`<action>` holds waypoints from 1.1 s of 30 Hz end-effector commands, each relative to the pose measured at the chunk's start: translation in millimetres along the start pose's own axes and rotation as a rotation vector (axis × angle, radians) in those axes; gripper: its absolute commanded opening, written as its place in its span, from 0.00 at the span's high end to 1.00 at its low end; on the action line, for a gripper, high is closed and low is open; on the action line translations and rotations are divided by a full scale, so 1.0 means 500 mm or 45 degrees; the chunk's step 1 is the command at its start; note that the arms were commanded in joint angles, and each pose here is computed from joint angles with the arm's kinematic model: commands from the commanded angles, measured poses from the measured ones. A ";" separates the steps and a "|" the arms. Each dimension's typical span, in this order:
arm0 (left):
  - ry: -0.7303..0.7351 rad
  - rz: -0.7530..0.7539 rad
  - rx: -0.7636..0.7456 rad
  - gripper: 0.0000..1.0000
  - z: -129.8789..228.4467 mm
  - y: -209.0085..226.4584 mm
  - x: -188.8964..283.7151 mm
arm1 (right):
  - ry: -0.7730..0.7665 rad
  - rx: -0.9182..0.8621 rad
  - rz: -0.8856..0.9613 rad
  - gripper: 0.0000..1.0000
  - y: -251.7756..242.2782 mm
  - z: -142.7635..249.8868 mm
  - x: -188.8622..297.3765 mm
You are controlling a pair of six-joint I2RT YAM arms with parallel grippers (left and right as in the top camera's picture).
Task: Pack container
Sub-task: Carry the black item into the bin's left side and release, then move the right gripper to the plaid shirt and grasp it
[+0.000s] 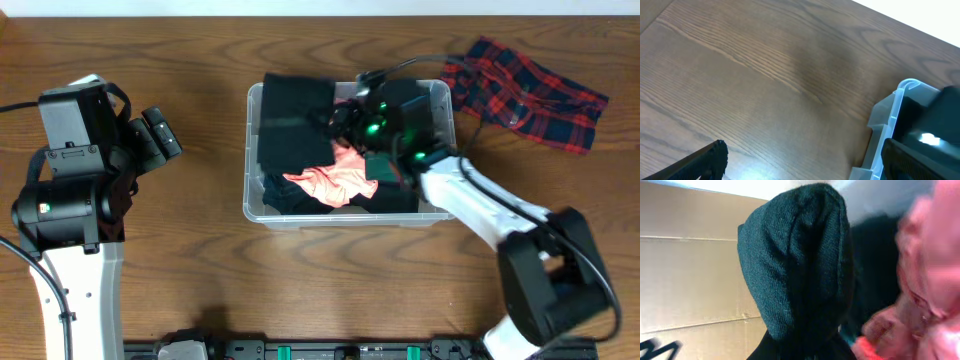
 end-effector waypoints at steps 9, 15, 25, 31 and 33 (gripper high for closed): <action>-0.003 -0.021 0.015 0.02 -0.002 0.006 -0.004 | 0.031 0.114 0.151 0.51 -0.070 -0.023 0.048; -0.003 -0.021 0.015 0.02 -0.002 0.006 -0.004 | -0.086 0.332 0.320 0.44 -0.057 -0.087 0.210; -0.003 -0.021 0.015 0.02 -0.002 0.006 -0.004 | -0.401 0.337 0.628 0.23 -0.106 -0.170 0.540; -0.003 -0.021 0.015 0.02 -0.002 0.006 -0.004 | -0.573 -0.113 1.015 0.19 -0.284 -0.174 0.713; -0.003 -0.021 0.015 0.02 -0.002 0.006 -0.004 | -0.599 -0.199 1.050 0.17 -0.329 -0.177 0.744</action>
Point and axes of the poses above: each gripper's point midway between its finger pads, its own x axis back along the fingers, its own y axis along the line the jaws close on, z = x × y, the point moved 2 cm from there along x, back along the fingers, and after that the axes turned 12 degrees about x, right-handed, at the moved point
